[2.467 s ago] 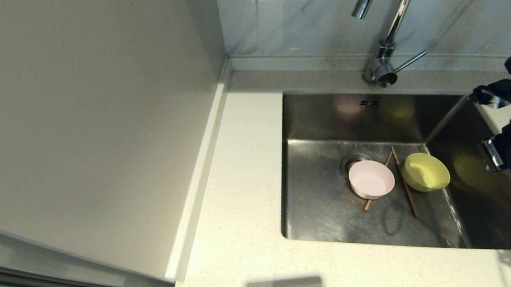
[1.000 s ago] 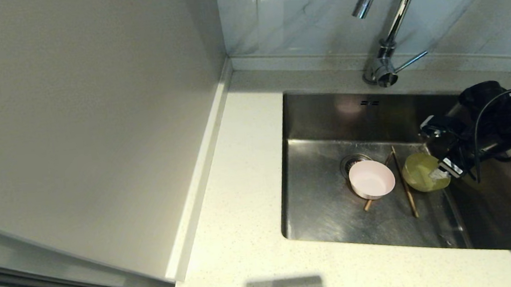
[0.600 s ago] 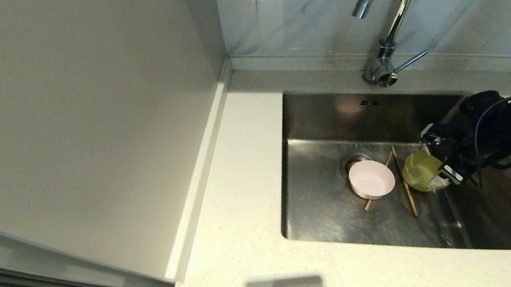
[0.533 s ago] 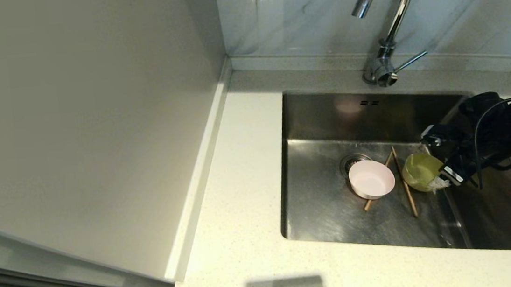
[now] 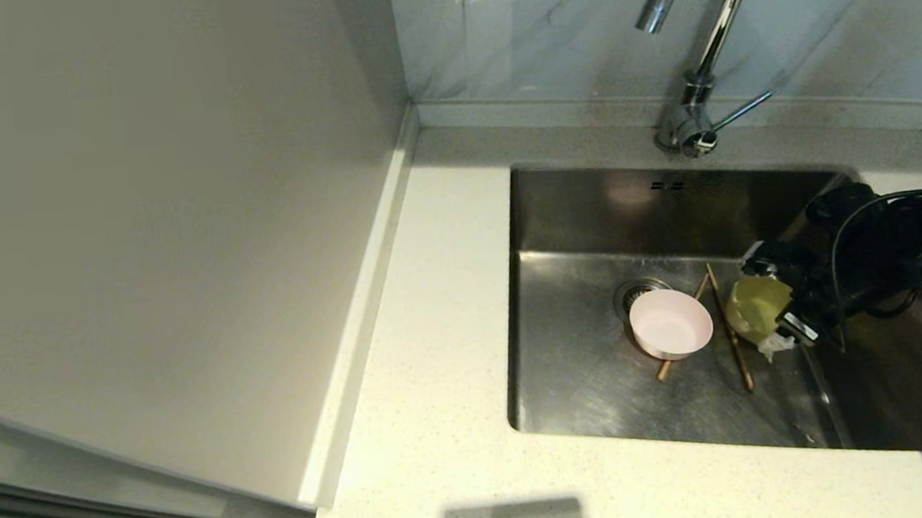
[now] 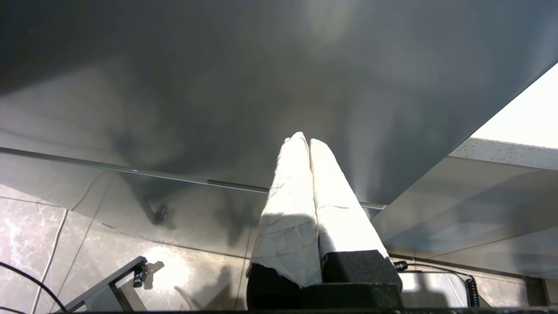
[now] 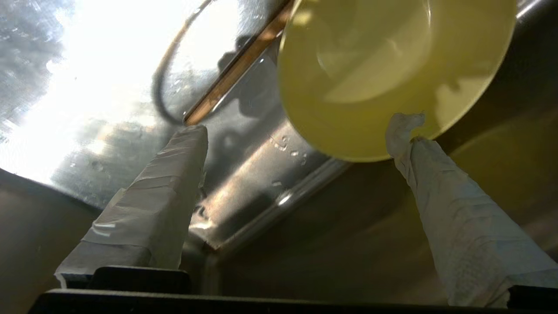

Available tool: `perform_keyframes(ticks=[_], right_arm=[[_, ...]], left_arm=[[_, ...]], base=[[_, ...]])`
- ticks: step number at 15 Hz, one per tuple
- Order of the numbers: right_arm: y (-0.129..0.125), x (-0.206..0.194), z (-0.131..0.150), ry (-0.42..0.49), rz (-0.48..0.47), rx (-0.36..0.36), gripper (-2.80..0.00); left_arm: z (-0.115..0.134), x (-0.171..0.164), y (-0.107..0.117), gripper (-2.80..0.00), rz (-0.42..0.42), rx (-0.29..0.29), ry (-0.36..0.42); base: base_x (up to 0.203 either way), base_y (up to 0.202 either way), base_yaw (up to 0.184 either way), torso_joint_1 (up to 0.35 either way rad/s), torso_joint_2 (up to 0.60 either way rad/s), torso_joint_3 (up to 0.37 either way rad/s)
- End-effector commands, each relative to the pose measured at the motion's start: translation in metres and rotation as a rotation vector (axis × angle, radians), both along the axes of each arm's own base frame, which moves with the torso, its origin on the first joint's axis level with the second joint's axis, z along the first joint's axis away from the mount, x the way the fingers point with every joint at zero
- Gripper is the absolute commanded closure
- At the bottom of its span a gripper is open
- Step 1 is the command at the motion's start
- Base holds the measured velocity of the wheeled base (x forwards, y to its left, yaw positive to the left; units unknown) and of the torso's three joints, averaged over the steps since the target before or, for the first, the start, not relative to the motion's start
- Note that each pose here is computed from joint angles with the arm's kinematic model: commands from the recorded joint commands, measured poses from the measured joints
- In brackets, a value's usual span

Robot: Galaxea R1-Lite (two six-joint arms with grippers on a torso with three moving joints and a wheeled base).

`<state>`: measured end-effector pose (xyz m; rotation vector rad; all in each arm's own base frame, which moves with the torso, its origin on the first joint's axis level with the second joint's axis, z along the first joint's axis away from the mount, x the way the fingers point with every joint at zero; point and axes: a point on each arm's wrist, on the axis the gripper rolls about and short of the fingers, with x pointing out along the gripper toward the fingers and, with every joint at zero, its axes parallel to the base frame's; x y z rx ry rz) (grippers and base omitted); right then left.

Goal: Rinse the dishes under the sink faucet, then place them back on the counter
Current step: Put a bowl back to the table from the sink

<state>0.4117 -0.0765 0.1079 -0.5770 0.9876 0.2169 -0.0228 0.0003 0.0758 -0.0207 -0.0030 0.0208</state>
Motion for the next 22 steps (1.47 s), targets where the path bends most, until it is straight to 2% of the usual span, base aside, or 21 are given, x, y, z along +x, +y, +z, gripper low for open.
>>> perform_keyframes(ticks=[1,4,10,22], right_arm=[[0.004,0.007,-0.010,0.017,0.015,0.000,-2.80],[0.009,0.015,-0.017,0.018,0.024,-0.002,-2.80],[0.008,0.033,-0.036,-0.003,-0.005,-0.061,-2.80],[0.014,0.044,-0.038,-0.021,-0.037,-0.090,-2.80]], left_arm=[[0.000,0.000,0.000,0.00,0.001,-0.001,-0.003],[0.000,0.000,0.000,0.00,0.001,-0.001,-0.003],[0.000,0.000,0.000,0.00,0.001,-0.001,-0.003],[0.000,0.000,0.000,0.00,0.001,-0.001,-0.003]], base=[[0.000,0.000,0.000,0.000,0.00,0.000],[0.000,0.000,0.000,0.000,0.00,0.000],[0.000,0.000,0.000,0.000,0.00,0.000],[0.000,0.000,0.000,0.000,0.00,0.000]])
